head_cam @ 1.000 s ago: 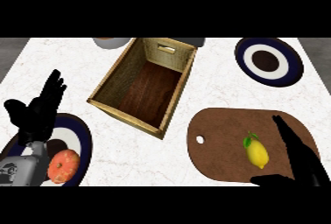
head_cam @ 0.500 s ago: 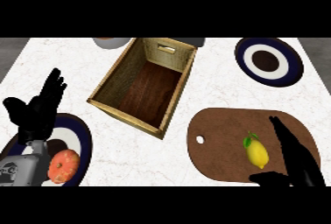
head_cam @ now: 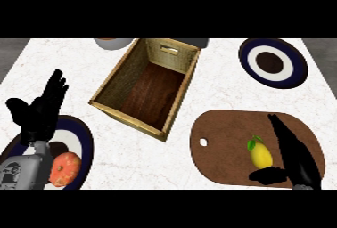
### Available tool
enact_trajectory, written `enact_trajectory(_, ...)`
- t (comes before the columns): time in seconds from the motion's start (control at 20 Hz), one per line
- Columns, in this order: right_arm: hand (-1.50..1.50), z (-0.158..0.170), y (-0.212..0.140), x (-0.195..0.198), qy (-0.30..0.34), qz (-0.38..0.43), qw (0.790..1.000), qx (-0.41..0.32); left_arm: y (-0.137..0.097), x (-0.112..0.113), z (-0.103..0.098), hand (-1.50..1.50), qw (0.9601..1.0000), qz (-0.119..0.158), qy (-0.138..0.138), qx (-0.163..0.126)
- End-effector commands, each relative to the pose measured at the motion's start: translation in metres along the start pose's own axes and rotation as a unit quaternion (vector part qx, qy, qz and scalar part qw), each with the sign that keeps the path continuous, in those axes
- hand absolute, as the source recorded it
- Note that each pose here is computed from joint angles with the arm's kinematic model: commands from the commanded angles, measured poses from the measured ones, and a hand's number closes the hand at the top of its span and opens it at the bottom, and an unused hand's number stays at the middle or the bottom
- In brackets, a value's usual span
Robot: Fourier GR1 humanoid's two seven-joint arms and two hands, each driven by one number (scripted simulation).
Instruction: Pick the lemon from the cutting board and place it in the basket
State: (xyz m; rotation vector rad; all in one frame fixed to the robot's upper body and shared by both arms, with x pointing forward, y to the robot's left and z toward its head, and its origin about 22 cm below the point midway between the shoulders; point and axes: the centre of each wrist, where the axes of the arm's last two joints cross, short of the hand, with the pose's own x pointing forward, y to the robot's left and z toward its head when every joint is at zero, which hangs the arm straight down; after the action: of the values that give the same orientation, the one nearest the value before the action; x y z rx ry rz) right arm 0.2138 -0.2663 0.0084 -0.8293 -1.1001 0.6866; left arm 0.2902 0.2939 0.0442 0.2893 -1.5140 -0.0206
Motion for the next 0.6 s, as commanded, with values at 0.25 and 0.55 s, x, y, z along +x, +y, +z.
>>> enact_trajectory(0.25, -1.50, -0.011, 0.004, -0.011, 0.004, 0.010, 0.999, 0.044, 0.003, 0.005, -0.008, 0.00, 0.9999, -0.003, 0.008, -0.006)
enact_trajectory(0.55, 1.50, -0.019, 0.015, -0.018, -0.036, 0.060, 0.993, 0.091, 0.000, -0.001, 0.018, 0.00, 1.0000, -0.007, 0.004, -0.005)
